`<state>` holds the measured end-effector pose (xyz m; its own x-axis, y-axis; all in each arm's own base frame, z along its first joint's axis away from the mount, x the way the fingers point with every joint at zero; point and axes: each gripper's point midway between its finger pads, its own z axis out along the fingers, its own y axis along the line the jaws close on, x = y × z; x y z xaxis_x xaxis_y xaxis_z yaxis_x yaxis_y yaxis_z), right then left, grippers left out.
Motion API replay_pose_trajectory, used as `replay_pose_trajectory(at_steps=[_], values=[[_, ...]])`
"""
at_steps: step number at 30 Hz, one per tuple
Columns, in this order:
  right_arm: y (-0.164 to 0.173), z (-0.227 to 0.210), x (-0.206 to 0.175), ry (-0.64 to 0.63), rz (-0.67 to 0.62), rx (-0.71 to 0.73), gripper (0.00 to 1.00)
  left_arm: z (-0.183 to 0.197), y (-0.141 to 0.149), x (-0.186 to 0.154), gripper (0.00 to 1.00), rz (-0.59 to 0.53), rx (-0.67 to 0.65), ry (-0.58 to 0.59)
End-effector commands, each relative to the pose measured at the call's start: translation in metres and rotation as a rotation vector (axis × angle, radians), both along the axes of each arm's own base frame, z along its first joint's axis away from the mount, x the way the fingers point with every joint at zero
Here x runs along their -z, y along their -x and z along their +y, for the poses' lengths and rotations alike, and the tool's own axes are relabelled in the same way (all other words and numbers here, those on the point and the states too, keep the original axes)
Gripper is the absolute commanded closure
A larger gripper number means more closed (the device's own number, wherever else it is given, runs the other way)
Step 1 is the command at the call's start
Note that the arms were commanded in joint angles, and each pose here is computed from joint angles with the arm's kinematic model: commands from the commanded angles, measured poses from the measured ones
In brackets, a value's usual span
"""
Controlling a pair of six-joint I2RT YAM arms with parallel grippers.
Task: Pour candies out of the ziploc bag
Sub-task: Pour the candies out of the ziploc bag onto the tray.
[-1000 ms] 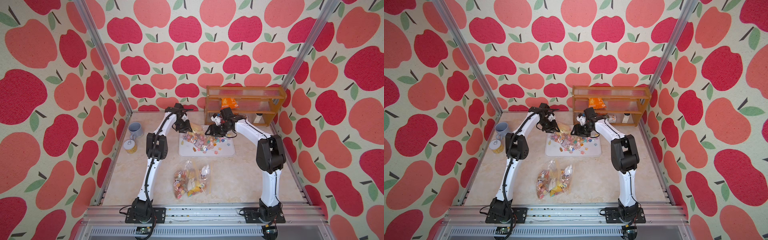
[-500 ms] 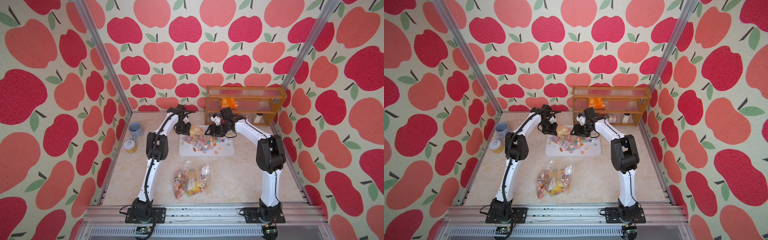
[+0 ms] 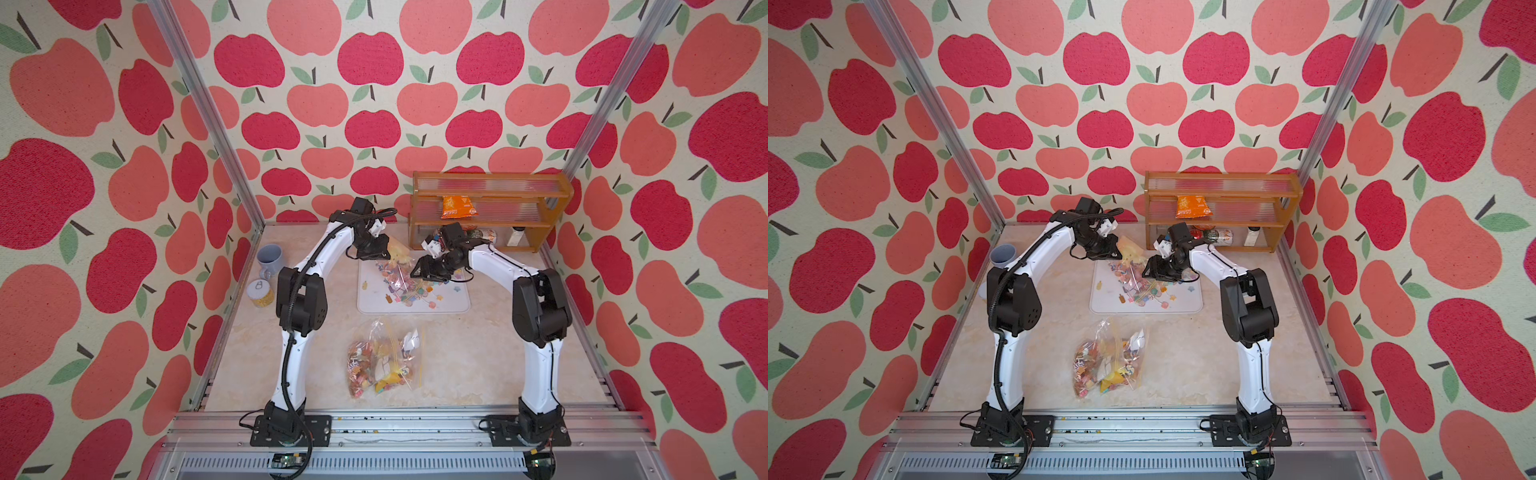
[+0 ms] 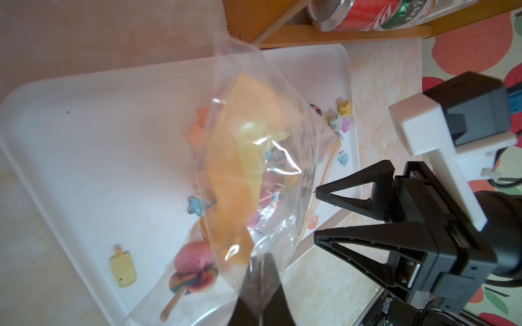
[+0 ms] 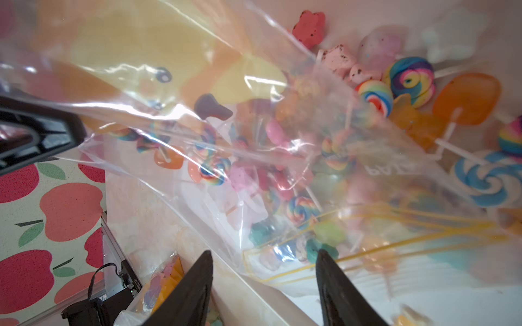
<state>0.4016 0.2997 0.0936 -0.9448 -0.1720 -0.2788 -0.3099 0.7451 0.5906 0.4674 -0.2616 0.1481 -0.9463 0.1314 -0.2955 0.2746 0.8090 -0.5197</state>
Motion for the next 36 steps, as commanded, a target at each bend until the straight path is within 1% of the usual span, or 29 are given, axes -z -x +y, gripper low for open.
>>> replay_pose_trajectory(at_steps=[1, 9, 12, 20, 27, 36], values=[[0.004, 0.004, -0.018, -0.039, -0.025, -0.010, 0.40, -0.008, -0.003, -0.027, 1.00, -0.069, 0.004, 0.033], [0.006, 0.007, -0.020, -0.064, -0.025, -0.012, 0.40, -0.013, 0.002, -0.060, 1.00, -0.199, 0.027, -0.090], [0.008, 0.010, -0.020, -0.068, -0.023, -0.018, 0.40, -0.012, 0.003, -0.065, 1.00, -0.236, 0.034, -0.163], [0.010, 0.012, -0.018, -0.078, -0.023, -0.013, 0.40, -0.023, 0.010, -0.082, 1.00, -0.351, 0.079, -0.312], [0.011, 0.012, -0.020, -0.089, -0.024, -0.007, 0.40, -0.033, 0.017, -0.085, 1.00, -0.396, 0.127, -0.402], [0.013, 0.011, -0.023, -0.093, -0.028, -0.007, 0.40, -0.033, 0.021, -0.084, 1.00, -0.388, 0.141, -0.416]])
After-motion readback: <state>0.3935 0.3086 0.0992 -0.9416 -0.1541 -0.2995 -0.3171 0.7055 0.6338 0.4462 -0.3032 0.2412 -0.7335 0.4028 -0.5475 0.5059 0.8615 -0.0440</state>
